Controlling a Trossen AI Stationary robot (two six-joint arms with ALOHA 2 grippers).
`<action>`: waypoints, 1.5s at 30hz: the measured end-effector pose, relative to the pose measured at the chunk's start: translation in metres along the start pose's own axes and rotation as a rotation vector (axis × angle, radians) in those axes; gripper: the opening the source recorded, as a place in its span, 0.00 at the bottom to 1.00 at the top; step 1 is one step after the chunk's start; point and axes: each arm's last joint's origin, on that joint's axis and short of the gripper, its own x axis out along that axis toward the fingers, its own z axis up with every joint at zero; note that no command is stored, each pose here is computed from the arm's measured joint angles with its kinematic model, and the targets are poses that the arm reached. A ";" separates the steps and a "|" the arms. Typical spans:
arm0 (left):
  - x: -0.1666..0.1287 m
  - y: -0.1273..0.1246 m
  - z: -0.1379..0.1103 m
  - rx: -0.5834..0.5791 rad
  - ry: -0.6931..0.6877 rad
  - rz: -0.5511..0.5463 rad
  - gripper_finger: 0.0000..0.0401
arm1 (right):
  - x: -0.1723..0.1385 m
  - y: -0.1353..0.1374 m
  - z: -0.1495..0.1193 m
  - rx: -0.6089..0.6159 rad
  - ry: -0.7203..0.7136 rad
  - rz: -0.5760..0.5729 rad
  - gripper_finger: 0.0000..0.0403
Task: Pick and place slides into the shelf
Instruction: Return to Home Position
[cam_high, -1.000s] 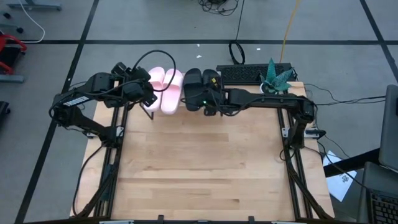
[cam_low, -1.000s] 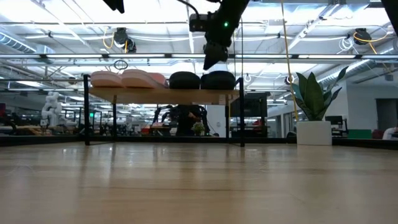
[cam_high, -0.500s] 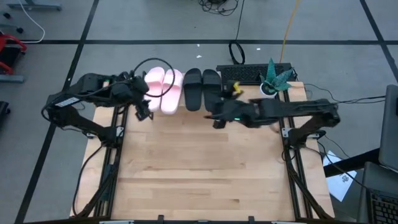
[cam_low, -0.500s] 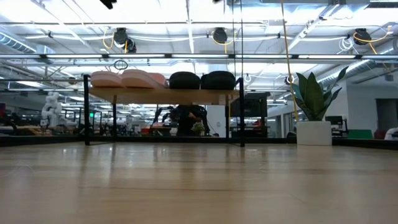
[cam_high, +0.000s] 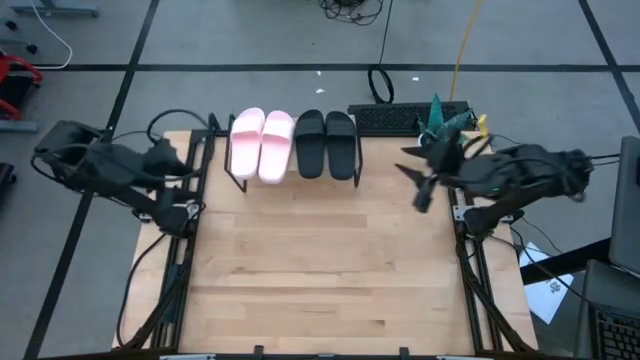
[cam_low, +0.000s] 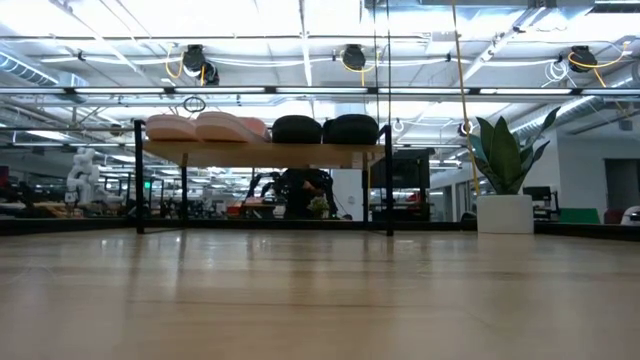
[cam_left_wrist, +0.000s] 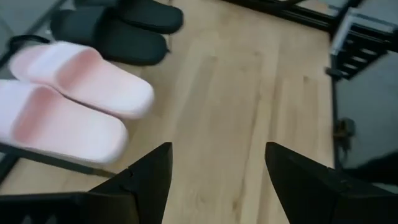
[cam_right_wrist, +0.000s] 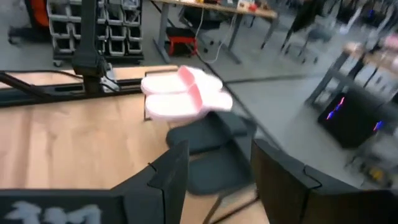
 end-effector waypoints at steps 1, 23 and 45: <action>-0.001 0.002 -0.005 0.003 0.003 -0.016 0.63 | -0.007 -0.005 -0.004 0.026 0.012 0.007 0.40; 0.120 -0.022 -0.117 -0.013 -0.063 -0.382 0.63 | 0.003 0.025 -0.136 0.268 -0.031 0.342 0.40; 0.160 0.027 -0.175 -0.068 -0.433 -0.346 0.63 | -0.017 -0.028 -0.197 0.334 -0.245 0.318 0.40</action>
